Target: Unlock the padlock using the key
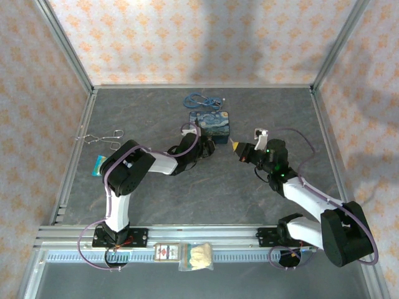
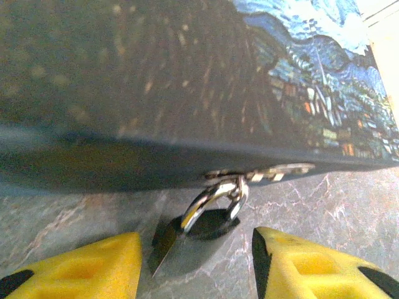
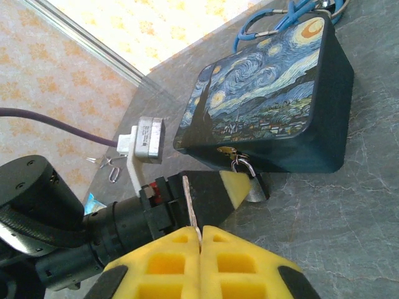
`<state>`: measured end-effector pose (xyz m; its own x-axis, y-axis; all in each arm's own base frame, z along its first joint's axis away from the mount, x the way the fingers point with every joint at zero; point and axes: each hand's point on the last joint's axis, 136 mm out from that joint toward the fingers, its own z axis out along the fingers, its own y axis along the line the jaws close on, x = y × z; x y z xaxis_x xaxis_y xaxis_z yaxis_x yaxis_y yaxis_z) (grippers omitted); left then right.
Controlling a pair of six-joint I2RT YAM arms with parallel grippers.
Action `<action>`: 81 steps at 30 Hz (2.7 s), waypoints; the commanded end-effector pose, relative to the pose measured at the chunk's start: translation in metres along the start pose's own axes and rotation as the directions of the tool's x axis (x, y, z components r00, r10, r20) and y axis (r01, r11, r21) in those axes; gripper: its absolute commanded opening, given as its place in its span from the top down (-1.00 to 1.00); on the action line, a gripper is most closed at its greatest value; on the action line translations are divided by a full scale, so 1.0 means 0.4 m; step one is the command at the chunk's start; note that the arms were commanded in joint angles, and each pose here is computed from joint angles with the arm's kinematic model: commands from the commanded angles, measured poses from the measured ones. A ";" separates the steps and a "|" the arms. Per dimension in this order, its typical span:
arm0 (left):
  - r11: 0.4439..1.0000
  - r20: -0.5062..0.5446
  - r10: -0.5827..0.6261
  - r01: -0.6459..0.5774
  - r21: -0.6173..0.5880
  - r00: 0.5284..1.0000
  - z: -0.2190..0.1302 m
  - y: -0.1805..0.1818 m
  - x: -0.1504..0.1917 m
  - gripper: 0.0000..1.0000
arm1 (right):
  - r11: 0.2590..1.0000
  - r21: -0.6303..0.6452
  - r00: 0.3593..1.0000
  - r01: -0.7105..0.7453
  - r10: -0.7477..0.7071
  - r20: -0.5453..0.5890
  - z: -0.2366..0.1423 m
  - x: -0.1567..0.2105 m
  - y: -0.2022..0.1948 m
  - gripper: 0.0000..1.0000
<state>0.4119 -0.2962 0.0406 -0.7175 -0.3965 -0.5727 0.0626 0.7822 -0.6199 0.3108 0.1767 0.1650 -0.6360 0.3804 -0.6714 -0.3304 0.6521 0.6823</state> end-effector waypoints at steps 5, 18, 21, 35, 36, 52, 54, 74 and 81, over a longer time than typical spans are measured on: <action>0.999 -0.040 -0.003 0.001 -0.050 0.999 0.054 0.049 0.038 0.18 | 1.000 -0.027 0.999 0.004 -0.003 0.037 -0.010 -0.019 0.015 1.00; 0.999 -0.048 -0.021 0.020 -0.028 0.999 0.050 0.047 0.048 0.67 | 1.000 -0.015 0.999 -0.005 0.005 0.034 -0.008 -0.017 0.007 1.00; 0.999 -0.048 -0.033 0.033 -0.010 0.998 0.033 0.036 0.045 0.80 | 1.000 -0.007 1.000 -0.005 0.005 0.025 -0.007 -0.008 0.000 1.00; 0.894 -0.131 -0.368 0.389 0.224 0.921 -0.111 -0.035 0.042 1.00 | 0.985 -0.067 0.982 -0.157 0.149 -0.111 0.007 0.119 -0.034 1.00; 0.869 -0.148 -0.398 0.424 0.256 0.905 -0.118 -0.046 0.038 1.00 | 0.982 -0.078 0.980 -0.173 0.163 -0.118 0.007 0.128 -0.035 1.00; 0.669 -0.253 -0.559 0.610 0.424 0.789 -0.178 -0.082 0.015 1.00 | 0.906 -0.263 0.936 -0.332 0.281 -0.213 0.100 0.179 0.050 1.00; 0.667 -0.256 -0.558 0.610 0.427 0.790 -0.180 -0.083 0.015 1.00 | 0.897 -0.280 0.933 -0.343 0.290 -0.214 0.104 0.176 0.056 1.00; 0.659 -0.253 -0.558 0.607 0.444 0.791 -0.191 -0.091 0.007 1.00 | 0.901 -0.265 0.930 -0.344 0.287 -0.231 0.138 0.193 0.048 1.00; 0.650 -0.256 -0.562 0.611 0.451 0.786 -0.192 -0.093 0.005 1.00 | 0.918 -0.208 0.930 -0.339 0.293 -0.225 0.135 0.211 0.016 1.00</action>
<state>0.3558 -0.2896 0.0960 -0.7746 -0.6325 -0.0036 -0.0837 0.1081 -0.9906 0.2911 0.2501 0.0980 -0.8577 0.3906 -0.3345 -0.2185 0.3120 0.9246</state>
